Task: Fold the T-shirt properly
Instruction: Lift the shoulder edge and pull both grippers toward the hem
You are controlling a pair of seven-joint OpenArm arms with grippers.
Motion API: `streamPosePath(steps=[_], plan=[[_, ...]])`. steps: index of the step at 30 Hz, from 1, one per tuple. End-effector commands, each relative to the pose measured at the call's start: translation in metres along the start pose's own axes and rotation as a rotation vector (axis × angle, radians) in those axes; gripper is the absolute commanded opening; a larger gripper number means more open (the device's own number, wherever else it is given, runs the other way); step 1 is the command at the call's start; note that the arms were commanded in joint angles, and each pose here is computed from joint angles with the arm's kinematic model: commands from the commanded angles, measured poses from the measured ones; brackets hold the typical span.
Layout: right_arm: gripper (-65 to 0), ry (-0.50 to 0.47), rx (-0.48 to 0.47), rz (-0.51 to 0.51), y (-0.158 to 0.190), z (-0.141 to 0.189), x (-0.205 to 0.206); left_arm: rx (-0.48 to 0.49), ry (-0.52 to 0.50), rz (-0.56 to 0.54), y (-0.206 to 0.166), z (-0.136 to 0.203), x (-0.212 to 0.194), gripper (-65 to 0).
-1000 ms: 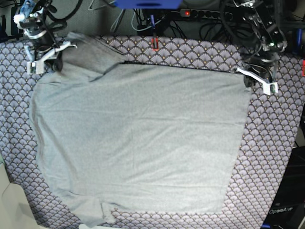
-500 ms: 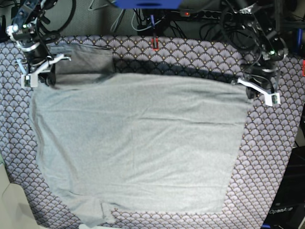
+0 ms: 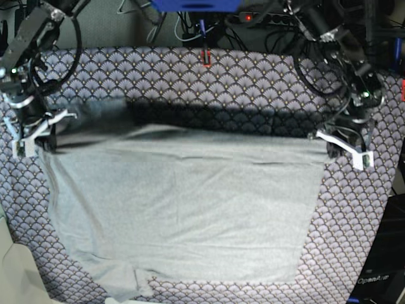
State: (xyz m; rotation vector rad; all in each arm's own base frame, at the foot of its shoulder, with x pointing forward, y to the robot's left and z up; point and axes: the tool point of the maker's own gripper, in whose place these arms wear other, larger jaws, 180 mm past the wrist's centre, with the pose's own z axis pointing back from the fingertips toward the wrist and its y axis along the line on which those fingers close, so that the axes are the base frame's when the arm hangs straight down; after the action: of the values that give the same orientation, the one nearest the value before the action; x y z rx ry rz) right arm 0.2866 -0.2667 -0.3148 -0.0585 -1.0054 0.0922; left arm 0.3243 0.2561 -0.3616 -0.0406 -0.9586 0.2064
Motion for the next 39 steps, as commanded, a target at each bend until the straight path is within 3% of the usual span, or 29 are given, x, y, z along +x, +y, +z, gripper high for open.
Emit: streamPosePath(steps=[1, 8, 13, 24, 39], plan=[[-65.0, -0.057, 0.003, 0.017, -0.001, -0.002, 0.021, -0.001, -0.064, -0.008, 0.000, 0.000, 0.024, -65.0], [-65.0, -0.037, 0.093, 0.019, 0.011, -0.043, 0.036, -0.045, -0.137, -0.038, -0.019, -0.009, 0.065, -65.0], [-65.0, -0.024, 0.148, 0.034, 0.017, -0.069, 0.049, -0.104, -0.122, -0.038, -0.037, -0.031, 0.074, -65.0], [-65.0, -0.018, 0.150, 0.027, -0.009, -0.097, 0.075, -0.132, -0.088, 0.004, -0.035, -0.063, 0.090, -65.0], [-64.2, -0.091, 0.212, -0.059, -0.005, -0.131, 0.101, -0.161, -0.118, 0.043, -0.041, -0.079, 0.102, -65.0]])
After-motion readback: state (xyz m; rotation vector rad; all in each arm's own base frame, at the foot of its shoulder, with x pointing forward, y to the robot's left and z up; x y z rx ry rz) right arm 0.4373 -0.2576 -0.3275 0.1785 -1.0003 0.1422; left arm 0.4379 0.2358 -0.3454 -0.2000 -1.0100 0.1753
